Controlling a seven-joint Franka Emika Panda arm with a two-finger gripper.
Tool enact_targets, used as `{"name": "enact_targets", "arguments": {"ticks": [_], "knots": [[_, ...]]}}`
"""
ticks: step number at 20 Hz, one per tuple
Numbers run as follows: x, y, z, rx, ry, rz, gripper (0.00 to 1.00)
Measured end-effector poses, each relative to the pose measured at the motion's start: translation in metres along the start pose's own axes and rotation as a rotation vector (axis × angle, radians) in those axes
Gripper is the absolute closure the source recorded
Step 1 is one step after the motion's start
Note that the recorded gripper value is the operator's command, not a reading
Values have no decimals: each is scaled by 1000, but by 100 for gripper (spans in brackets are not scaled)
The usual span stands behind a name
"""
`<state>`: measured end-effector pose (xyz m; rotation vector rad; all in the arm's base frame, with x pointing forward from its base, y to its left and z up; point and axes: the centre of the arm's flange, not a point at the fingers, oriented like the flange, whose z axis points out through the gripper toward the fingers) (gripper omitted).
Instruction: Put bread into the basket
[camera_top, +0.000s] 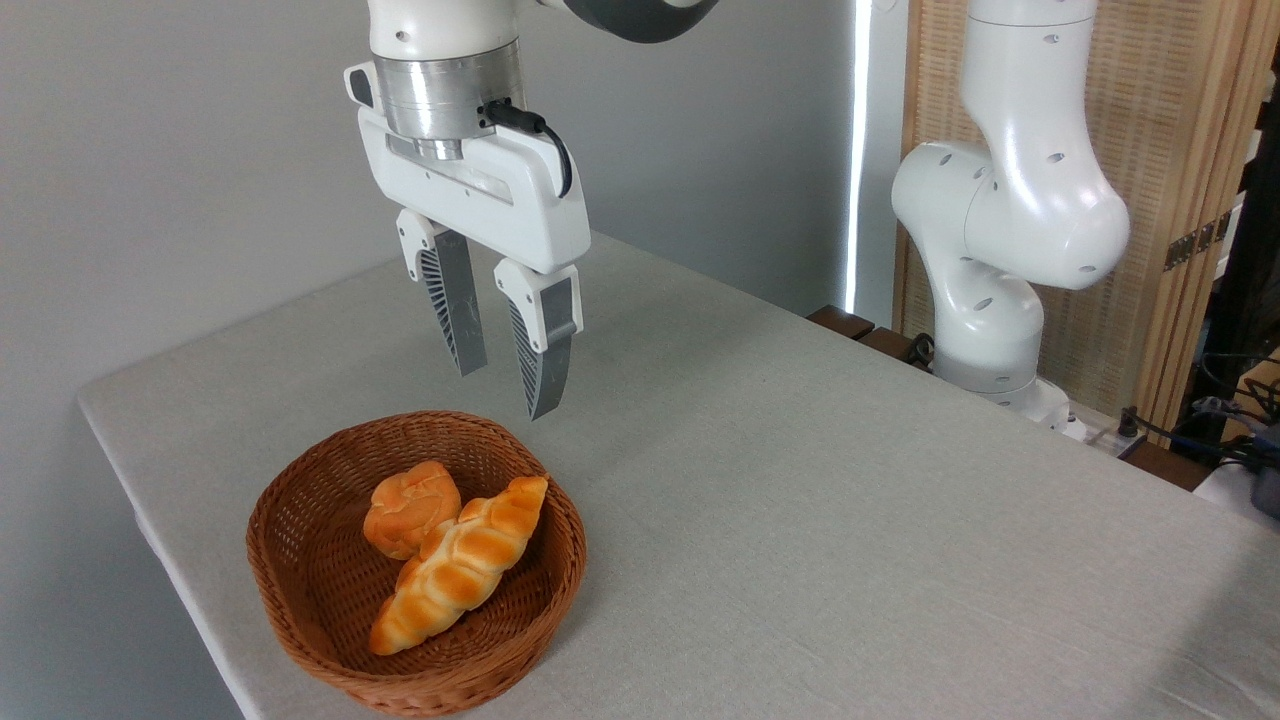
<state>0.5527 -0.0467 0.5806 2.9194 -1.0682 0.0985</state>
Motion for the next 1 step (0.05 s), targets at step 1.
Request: {"name": "enact_targets", "arguments": {"ticks": [1], "knots": [[0,0,0,-1,-1,7,0]]}}
